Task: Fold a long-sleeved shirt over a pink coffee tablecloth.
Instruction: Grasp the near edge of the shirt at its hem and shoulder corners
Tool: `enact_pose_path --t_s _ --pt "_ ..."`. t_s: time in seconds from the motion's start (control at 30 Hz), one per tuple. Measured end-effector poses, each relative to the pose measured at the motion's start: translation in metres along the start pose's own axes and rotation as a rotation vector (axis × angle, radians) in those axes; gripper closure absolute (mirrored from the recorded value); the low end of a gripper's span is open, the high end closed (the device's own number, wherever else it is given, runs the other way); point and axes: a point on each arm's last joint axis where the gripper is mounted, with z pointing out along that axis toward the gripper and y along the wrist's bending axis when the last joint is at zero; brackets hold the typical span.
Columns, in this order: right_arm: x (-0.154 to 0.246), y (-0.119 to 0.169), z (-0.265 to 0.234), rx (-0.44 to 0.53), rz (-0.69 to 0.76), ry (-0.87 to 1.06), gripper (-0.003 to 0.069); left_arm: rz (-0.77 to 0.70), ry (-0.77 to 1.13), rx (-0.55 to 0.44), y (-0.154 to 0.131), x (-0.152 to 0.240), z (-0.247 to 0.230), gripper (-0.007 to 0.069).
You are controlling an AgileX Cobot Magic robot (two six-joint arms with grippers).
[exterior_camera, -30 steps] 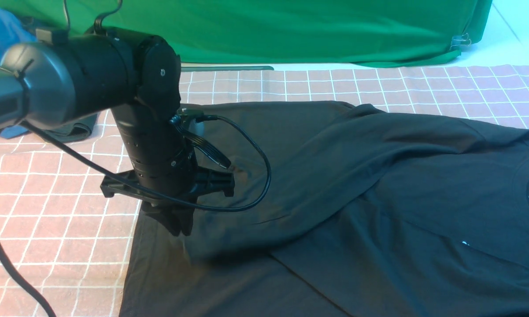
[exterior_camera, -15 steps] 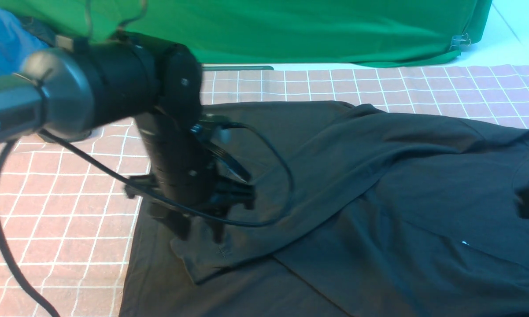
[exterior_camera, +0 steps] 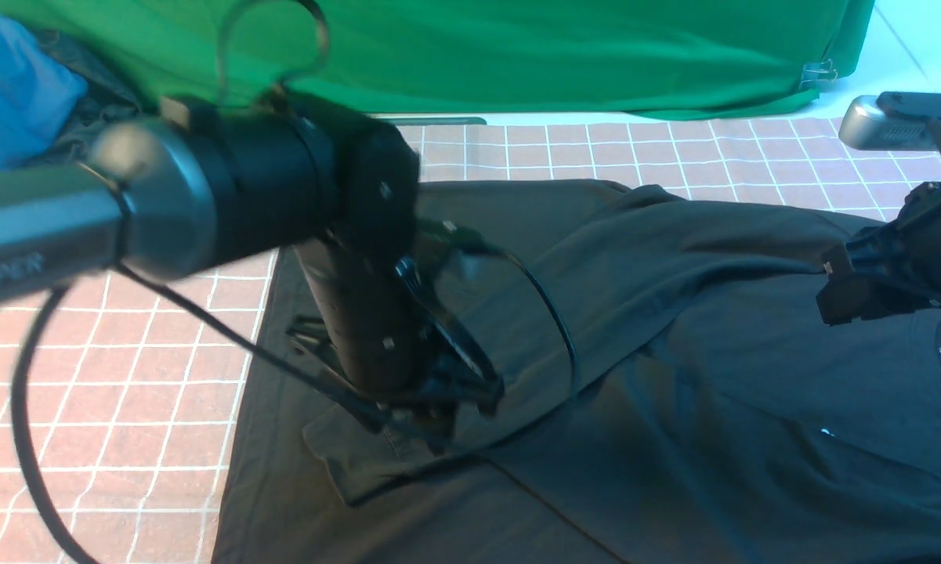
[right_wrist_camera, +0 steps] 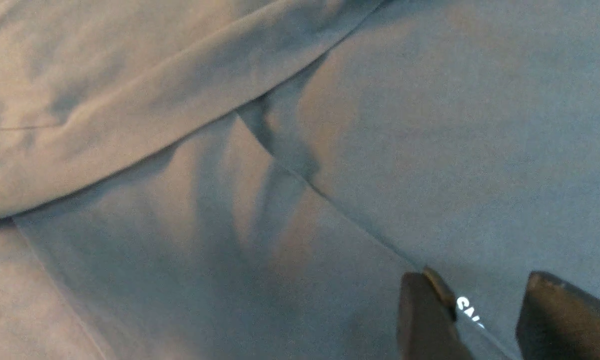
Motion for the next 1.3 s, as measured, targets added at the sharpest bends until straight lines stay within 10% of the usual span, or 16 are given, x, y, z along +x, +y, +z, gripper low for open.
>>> enact_pose_path --t_s 0.47,0.77,1.3 --pt "0.0 0.0 0.0 -0.001 -0.017 0.004 0.0351 0.174 0.034 -0.058 -0.012 -0.01 0.05 0.0134" --pt "0.0 0.0 0.0 -0.002 -0.022 0.002 0.0351 0.188 0.072 -0.09 -0.01 -0.012 0.048 0.058" --pt "-0.009 -0.031 0.019 0.074 0.028 -0.026 0.0351 0.194 0.078 -0.138 -0.005 -0.003 0.01 0.0598"
